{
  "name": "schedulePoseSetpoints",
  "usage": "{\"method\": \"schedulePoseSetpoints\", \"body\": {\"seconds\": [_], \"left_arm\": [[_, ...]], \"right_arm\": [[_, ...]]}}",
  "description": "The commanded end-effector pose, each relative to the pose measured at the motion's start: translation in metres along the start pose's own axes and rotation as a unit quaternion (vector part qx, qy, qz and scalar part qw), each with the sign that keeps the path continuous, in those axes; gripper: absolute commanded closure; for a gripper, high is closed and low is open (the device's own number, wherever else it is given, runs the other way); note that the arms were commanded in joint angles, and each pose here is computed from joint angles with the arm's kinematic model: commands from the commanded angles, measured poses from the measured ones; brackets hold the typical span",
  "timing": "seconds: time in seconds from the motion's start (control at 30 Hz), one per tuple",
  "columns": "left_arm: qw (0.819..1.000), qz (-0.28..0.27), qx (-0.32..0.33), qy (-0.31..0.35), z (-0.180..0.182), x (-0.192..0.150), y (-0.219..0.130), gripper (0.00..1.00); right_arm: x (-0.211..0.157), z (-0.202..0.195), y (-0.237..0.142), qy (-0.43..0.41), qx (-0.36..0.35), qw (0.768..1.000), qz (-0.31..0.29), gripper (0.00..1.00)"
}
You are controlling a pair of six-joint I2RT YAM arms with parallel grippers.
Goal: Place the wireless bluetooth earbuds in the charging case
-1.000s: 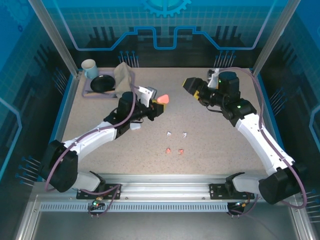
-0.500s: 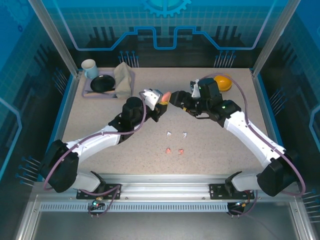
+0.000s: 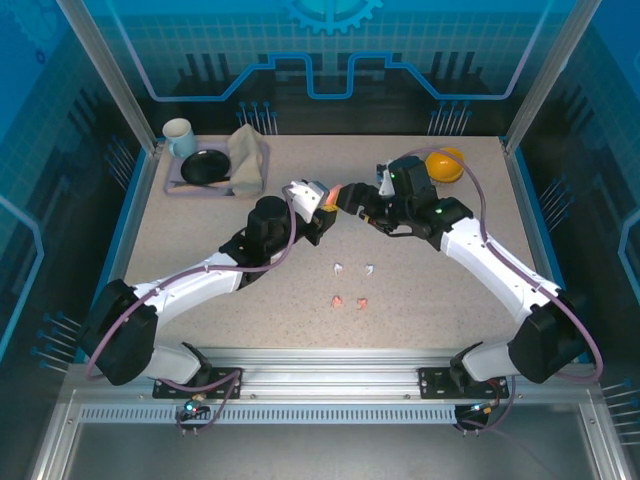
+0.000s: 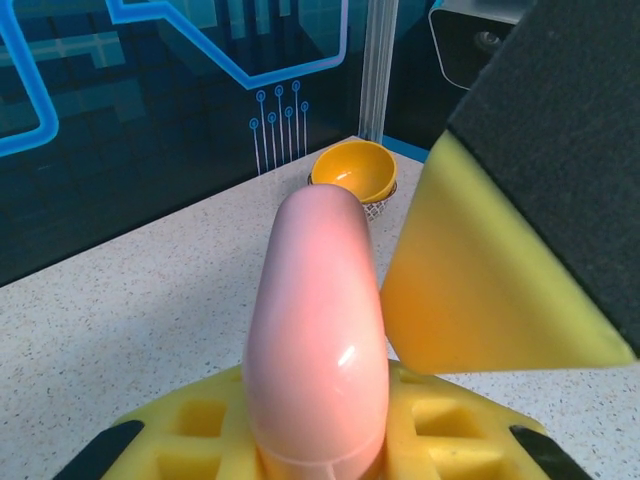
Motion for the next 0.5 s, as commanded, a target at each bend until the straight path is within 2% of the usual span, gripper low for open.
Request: {"method": "schedulePoseSetpoints", "body": {"seconds": [0.0, 0.47], "left_arm": [[0.999, -0.031, -0.023, 0.018, -0.011, 0.009, -0.005, 1.00], [0.999, -0.025, -0.038, 0.021, -0.020, 0.003, -0.007, 1.00]], "right_arm": [[0.009, 0.017, -0.001, -0.009, 0.017, 1.000, -0.018, 0.18], [0.031, 0.039, 0.004, -0.010, 0.034, 0.999, -0.029, 0.18]]}}
Point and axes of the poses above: each hand's point on the last joint's axis, 136 mm out from that joint toward the fingers, its own y axis out along the fingers, its own z axis along the line the jaws close on, x = y × z, the point moved 10 cm from there along -y, back along the fingers, and after that the axes turned 1 degree about y, right-handed, at the moved point
